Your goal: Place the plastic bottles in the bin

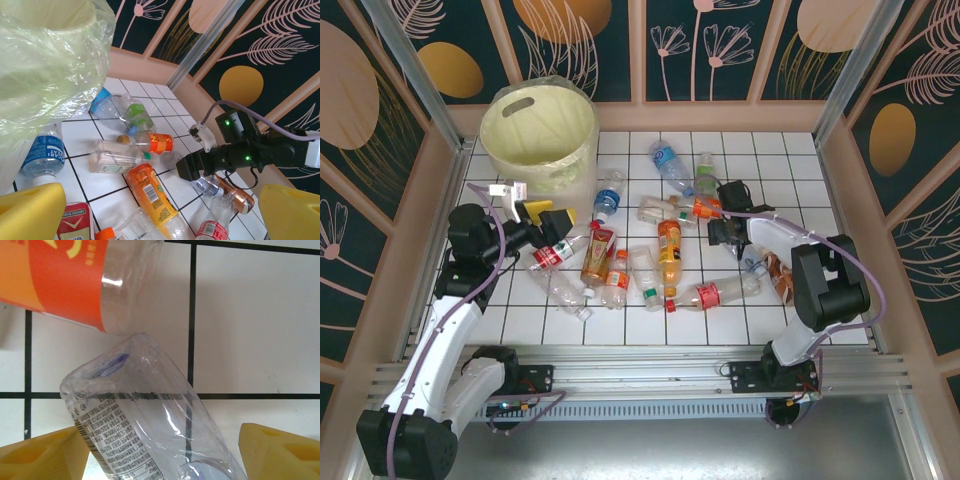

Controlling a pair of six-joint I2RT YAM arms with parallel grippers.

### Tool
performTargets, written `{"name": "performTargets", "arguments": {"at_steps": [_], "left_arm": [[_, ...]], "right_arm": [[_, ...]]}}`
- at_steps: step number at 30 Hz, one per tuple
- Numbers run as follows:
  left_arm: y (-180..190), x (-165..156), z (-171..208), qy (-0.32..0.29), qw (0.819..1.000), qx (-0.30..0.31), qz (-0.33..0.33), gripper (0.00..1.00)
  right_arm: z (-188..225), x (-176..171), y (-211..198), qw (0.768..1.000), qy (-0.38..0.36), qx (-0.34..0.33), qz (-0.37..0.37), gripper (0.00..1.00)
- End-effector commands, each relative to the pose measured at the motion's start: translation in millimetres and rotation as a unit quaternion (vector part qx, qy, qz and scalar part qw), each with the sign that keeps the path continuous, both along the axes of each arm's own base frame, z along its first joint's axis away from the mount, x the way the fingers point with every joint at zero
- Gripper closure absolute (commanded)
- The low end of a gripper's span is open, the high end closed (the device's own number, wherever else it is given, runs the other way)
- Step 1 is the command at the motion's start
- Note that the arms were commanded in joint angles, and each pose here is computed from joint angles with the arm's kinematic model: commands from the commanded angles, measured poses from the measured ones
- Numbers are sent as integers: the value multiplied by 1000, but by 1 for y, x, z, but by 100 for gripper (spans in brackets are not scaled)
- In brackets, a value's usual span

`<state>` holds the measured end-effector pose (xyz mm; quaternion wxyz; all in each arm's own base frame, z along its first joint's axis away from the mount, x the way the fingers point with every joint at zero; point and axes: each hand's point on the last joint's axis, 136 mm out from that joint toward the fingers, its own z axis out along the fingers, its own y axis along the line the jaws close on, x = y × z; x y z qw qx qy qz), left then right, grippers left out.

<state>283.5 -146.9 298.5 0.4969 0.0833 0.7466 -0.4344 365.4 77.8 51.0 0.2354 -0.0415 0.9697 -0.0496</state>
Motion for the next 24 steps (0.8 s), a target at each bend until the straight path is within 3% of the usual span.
{"name": "performTargets", "arguments": {"at_steps": [1, 6, 14, 24], "left_arm": [[0, 1, 4, -12, 1000, 6, 3, 1], [1, 1, 3, -10, 1000, 8, 5, 1], [0, 3, 2, -8, 1000, 9, 2, 1], [1, 3, -1, -4, 1000, 8, 5, 1]], "right_arm": [[17, 13, -2, 999, -33, -12, -5, 21], [22, 2, 2, 1000, -20, 2, 4, 16], [-1, -28, 2, 999, 43, 1, 20, 12], [-19, -1, -8, 996, 49, -59, 34, 19]]}}
